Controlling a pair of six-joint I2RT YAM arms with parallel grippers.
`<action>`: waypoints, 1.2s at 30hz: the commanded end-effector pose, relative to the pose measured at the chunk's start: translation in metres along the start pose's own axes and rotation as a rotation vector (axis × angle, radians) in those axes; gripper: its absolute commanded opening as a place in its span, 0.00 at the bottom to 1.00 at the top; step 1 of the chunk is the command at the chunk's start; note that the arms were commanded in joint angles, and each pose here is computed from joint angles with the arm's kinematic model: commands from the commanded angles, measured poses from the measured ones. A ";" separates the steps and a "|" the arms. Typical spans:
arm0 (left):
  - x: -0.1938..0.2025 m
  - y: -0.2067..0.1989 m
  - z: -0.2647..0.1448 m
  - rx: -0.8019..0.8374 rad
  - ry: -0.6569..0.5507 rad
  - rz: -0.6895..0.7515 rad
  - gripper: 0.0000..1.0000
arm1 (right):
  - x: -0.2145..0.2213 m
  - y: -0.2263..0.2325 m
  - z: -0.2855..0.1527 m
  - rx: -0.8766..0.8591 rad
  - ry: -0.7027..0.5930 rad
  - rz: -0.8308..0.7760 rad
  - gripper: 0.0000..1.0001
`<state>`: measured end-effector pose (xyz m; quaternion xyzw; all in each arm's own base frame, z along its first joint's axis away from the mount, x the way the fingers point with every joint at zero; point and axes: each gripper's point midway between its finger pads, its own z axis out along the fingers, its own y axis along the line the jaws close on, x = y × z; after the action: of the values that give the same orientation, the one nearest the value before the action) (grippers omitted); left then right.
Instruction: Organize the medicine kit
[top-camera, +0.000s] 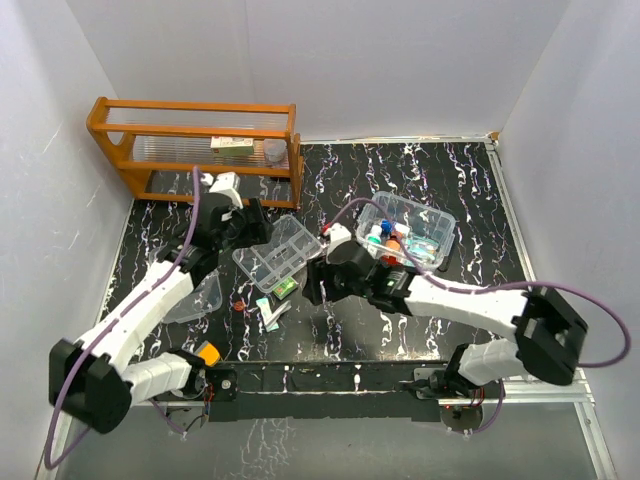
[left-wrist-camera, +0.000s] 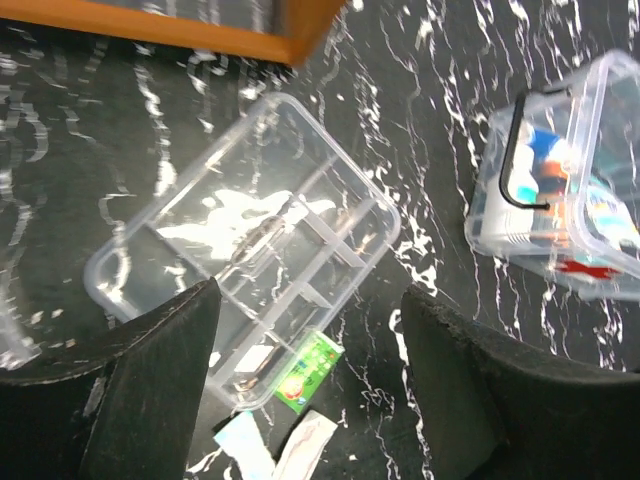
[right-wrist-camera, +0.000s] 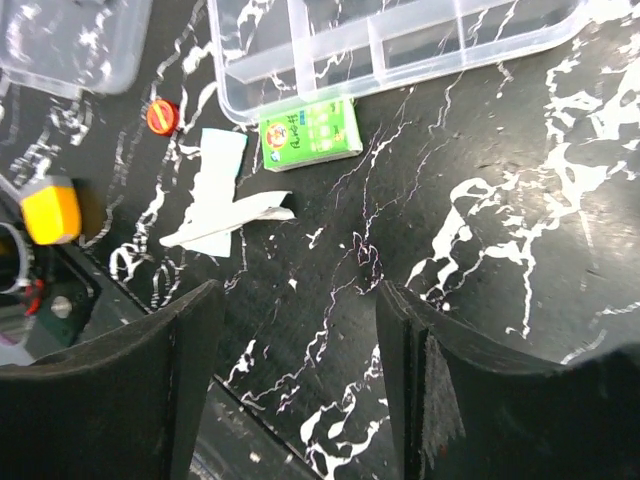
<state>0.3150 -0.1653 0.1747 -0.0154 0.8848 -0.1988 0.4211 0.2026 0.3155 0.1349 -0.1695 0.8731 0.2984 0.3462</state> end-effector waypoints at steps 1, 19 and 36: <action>-0.010 0.035 -0.029 -0.162 -0.127 -0.012 0.73 | -0.015 0.016 0.031 0.008 -0.083 -0.022 0.63; -0.042 0.048 -0.081 -0.227 -0.307 0.042 0.76 | 0.014 0.018 0.126 0.120 0.083 -0.330 0.80; -0.038 0.054 -0.078 -0.242 -0.323 0.040 0.78 | 0.032 0.007 0.147 0.160 0.172 -0.484 0.81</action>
<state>0.2855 -0.0831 0.2204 -0.0794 0.8311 -0.0809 0.5444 0.2501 0.4030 0.0278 -0.3394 0.8678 0.1268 0.3400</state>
